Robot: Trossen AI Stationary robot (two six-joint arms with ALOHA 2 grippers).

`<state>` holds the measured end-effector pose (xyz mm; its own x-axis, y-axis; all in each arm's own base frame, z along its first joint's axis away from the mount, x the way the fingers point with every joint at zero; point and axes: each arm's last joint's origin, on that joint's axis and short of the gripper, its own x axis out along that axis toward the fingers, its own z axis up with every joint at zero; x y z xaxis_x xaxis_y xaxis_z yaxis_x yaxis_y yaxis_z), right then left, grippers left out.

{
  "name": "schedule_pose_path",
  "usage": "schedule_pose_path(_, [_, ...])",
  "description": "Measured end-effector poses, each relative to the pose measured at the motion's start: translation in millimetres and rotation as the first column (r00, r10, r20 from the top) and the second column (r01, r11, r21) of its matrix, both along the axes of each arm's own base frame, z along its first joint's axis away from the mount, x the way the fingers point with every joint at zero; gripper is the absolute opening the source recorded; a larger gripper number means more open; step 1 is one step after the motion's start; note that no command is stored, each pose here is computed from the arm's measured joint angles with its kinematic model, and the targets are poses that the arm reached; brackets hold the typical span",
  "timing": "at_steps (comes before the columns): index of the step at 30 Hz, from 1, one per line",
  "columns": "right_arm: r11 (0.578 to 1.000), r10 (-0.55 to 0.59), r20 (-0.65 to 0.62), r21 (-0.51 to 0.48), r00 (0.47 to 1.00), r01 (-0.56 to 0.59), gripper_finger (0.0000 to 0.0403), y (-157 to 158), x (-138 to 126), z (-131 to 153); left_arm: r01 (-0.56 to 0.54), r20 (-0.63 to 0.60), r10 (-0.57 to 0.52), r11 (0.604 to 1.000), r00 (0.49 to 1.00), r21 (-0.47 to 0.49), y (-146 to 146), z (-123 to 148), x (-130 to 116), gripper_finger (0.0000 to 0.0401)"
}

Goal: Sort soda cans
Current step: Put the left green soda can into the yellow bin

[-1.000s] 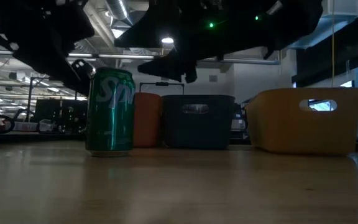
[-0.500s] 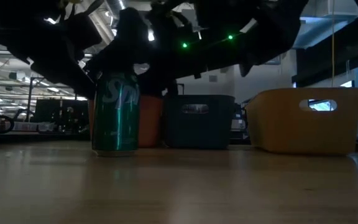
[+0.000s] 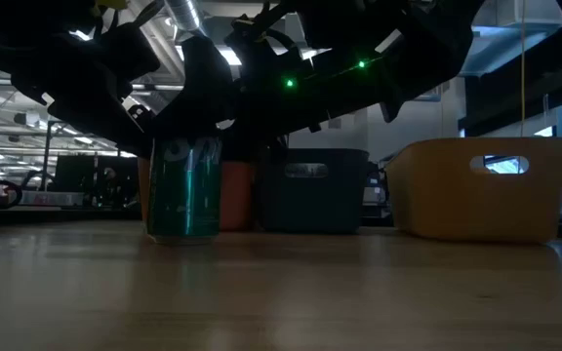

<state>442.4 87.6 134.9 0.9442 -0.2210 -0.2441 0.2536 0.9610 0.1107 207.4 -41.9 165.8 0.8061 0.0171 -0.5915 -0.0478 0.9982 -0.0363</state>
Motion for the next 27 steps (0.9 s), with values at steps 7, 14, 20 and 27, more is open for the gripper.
schedule_pose_path(7, [1.0, -0.012, -0.021, -0.011, 1.0, 0.012, 0.029, 0, -4, 14, -0.008, 0.0, 0.008, 1.0, 1.0, -0.013, 0, 0, 0, 0.0347])
schedule_pose_path(14, [0.993, -0.103, -0.074, -0.065, 0.992, 0.098, 0.029, -1, -32, 81, -0.004, 0.001, 0.004, 1.0, 1.0, -0.009, 0, 1, 0, 0.0347])
schedule_pose_path(20, [0.935, -0.341, -0.127, -0.147, 0.931, 0.323, 0.029, -11, -87, 145, -0.004, 0.001, 0.004, 1.0, 1.0, -0.009, 0, 1, 0, 0.0347])
schedule_pose_path(27, [0.831, -0.557, -0.201, -0.132, 0.806, 0.541, 0.029, -39, -159, 184, -0.007, -0.001, 0.007, 1.0, 1.0, -0.012, 0, 0, 0, 0.0347])
